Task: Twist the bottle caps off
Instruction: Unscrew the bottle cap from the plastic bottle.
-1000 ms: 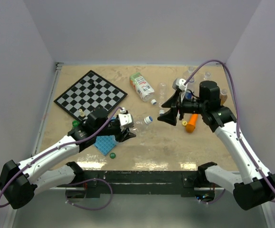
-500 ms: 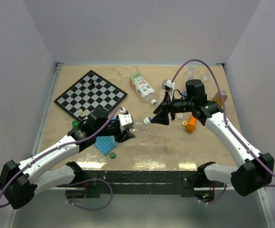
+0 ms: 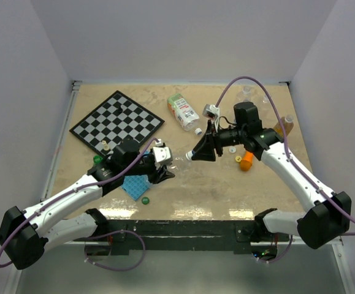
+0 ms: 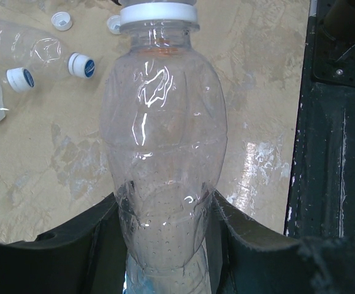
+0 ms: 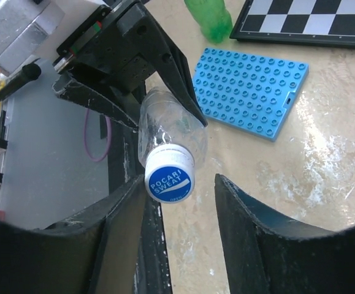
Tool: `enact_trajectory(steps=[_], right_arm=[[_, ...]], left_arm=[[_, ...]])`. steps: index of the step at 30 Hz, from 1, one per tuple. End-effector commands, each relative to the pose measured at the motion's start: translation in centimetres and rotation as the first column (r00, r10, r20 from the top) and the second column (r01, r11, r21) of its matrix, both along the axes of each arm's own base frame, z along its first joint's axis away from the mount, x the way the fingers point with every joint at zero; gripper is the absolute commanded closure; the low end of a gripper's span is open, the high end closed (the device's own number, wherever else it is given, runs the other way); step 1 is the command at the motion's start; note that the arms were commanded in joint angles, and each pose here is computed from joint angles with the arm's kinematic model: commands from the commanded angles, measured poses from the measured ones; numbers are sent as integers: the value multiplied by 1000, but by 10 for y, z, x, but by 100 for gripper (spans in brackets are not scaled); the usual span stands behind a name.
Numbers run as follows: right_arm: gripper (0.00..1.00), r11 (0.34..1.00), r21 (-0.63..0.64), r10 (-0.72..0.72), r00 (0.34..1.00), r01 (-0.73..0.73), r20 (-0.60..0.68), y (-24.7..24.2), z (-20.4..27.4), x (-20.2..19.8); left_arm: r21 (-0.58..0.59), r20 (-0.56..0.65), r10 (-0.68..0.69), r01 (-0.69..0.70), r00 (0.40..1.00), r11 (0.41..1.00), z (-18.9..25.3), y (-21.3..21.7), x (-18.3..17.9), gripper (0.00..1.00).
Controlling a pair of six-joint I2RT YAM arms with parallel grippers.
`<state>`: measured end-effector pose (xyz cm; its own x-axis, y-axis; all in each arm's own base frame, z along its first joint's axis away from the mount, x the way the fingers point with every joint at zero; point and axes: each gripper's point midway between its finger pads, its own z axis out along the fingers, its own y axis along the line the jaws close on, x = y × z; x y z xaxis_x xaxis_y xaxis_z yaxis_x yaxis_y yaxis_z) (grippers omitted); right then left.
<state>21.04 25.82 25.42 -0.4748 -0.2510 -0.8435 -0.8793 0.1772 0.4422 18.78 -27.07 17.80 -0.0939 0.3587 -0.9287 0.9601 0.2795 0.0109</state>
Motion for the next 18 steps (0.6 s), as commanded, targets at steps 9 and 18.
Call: enact_trajectory(steps=[9, 18], right_arm=[[100, 996, 18, 83, 990, -86, 115, 7, 22, -6], [100, 903, -231, 429, 742, -362, 515, -19, 0, -18]], left_arm=[[-55, 53, 9, -6, 999, 998, 21, -5, 6, 98], [-57, 50, 2, 1, 999, 998, 21, -6, 5, 98]])
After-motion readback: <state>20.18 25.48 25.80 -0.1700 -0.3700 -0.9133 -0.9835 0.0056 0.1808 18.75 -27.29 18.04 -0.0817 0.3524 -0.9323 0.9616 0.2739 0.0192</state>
